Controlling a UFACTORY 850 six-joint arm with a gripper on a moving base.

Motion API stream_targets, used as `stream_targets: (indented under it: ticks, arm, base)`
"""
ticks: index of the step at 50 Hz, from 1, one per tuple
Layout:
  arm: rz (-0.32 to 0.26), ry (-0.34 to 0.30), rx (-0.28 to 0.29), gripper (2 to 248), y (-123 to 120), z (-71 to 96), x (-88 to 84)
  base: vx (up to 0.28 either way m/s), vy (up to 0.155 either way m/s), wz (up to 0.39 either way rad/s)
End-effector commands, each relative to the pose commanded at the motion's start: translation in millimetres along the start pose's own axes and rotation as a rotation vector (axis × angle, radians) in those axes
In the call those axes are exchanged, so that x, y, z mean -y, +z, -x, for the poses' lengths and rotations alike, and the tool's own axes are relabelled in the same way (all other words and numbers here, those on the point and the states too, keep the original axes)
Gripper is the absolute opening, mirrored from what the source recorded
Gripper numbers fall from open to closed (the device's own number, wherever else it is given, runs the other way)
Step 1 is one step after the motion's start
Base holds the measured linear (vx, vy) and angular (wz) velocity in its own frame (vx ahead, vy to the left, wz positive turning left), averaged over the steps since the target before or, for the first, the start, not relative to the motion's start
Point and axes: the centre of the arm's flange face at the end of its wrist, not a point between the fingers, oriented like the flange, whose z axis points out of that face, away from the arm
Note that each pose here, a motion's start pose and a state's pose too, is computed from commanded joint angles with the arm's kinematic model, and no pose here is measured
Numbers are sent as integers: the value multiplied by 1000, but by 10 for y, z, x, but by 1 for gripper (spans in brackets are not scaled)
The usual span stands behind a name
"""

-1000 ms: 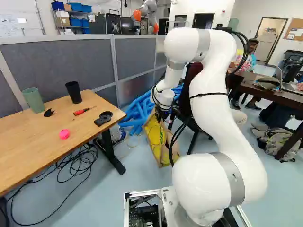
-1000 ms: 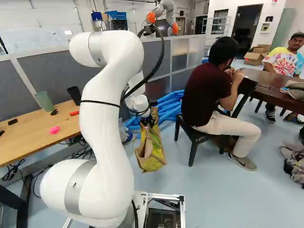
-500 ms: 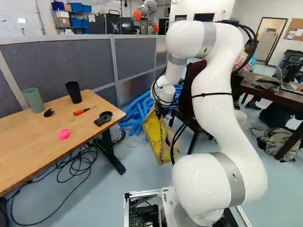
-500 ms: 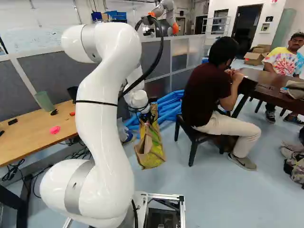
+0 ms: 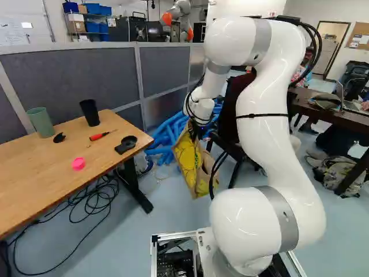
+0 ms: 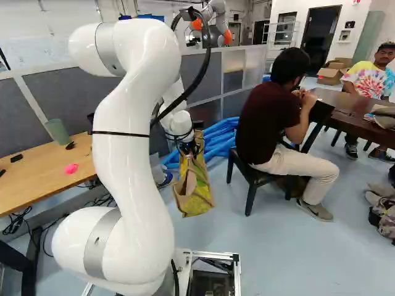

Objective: Pick up the bag on the ground and place it on the table

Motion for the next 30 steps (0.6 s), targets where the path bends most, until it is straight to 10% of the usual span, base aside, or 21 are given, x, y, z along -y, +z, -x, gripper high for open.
stream_targets:
  ticks: [30]
  arm:
    - [-24,0,13,35,-356,-146,-1]
  base:
    - [0,0,0]
